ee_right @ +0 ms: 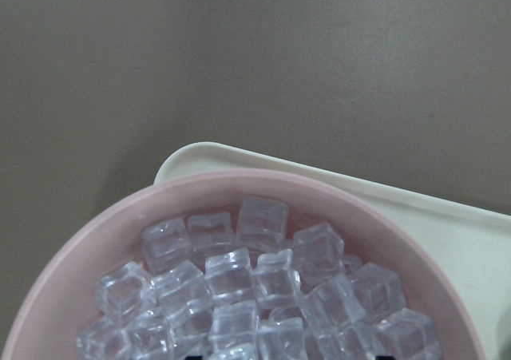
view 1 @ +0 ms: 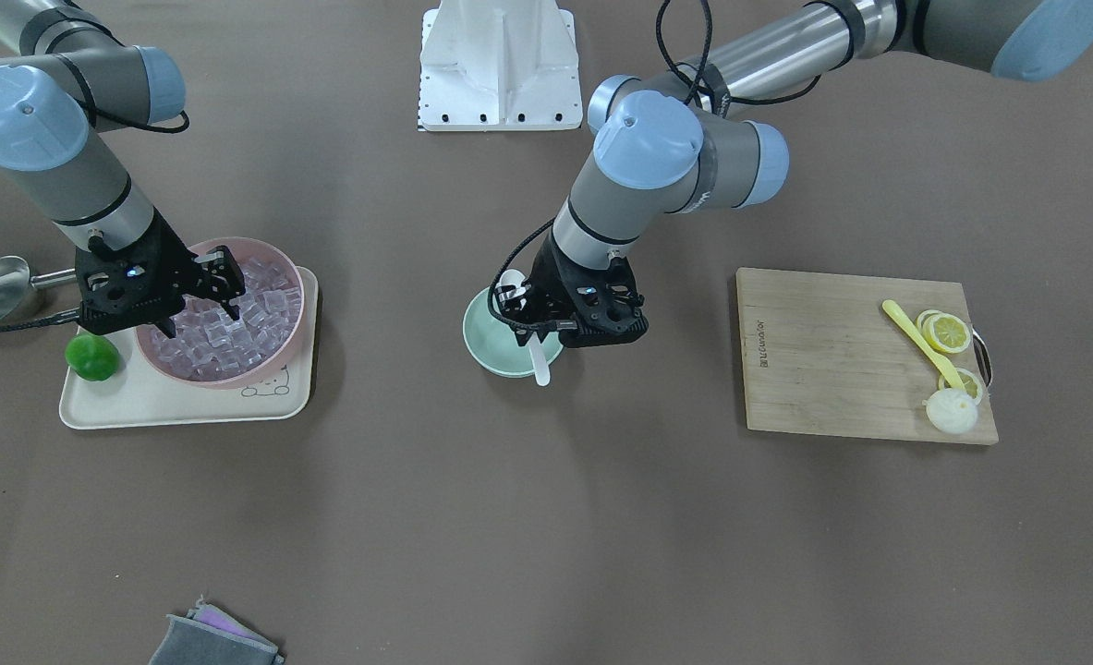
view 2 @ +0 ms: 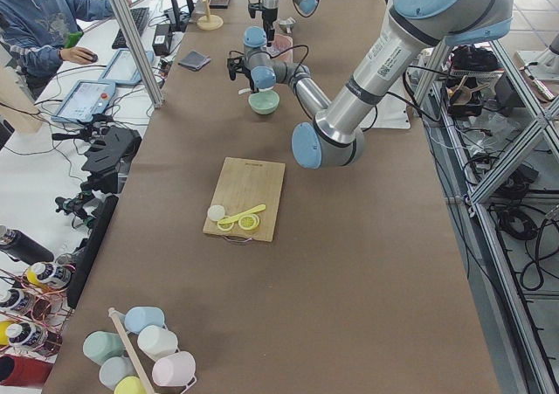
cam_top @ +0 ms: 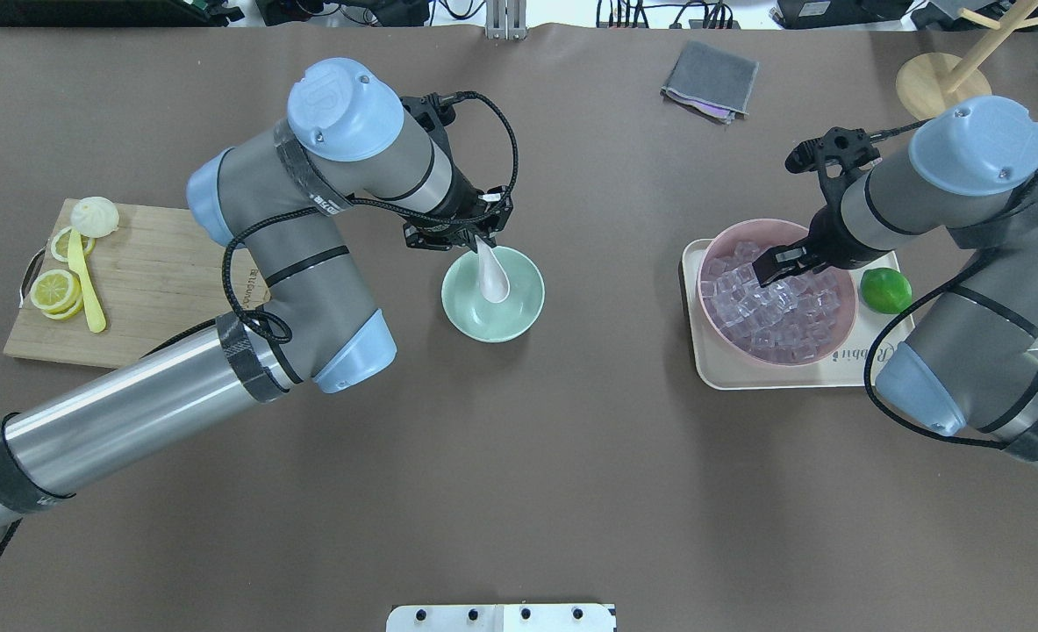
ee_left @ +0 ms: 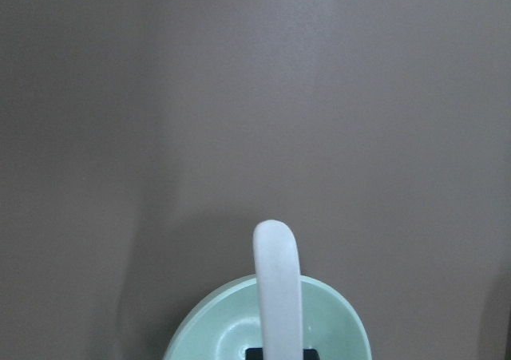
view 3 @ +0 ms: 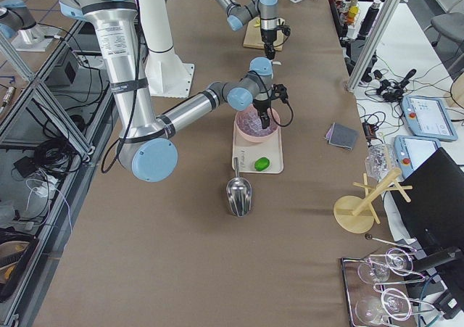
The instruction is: Put spoon and ice into bowl
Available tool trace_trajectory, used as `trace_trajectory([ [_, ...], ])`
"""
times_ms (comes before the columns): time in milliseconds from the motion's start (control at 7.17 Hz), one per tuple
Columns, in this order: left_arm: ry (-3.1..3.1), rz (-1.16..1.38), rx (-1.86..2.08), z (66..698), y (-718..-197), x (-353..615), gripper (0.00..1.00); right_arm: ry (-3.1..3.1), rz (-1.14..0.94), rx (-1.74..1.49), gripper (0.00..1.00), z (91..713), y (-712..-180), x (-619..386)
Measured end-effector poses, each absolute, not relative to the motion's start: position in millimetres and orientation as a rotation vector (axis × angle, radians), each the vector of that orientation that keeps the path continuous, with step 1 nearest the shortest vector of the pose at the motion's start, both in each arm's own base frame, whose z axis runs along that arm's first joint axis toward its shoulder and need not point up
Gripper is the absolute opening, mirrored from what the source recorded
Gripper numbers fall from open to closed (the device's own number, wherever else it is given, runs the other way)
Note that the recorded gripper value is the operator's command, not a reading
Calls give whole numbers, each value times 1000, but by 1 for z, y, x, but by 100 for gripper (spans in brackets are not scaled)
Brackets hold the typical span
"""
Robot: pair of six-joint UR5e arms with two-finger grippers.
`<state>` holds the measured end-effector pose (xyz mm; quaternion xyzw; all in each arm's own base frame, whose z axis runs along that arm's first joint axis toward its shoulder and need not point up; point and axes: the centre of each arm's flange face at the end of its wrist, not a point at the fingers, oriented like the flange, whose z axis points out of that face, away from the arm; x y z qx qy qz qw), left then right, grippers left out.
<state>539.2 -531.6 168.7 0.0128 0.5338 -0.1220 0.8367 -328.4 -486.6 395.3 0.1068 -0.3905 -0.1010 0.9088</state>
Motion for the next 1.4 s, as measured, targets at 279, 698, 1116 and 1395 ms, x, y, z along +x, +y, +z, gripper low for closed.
trace_trajectory([
  [279, 1142, -254, 53, 173, -535, 552, 98, -810, -223, 212, 68, 394, -480, -339],
  [698, 1144, -253, 68, 175, -537, 553, 99, -812, -238, 203, 20, 394, -473, -347],
  [1116, 1146, -256, 71, 176, -538, 551, 99, -812, -243, 201, 0, 395, -472, -348],
  [1395, 1153, -258, 78, 172, -540, 546, 99, -833, -244, 207, 0, 384, -473, -343],
])
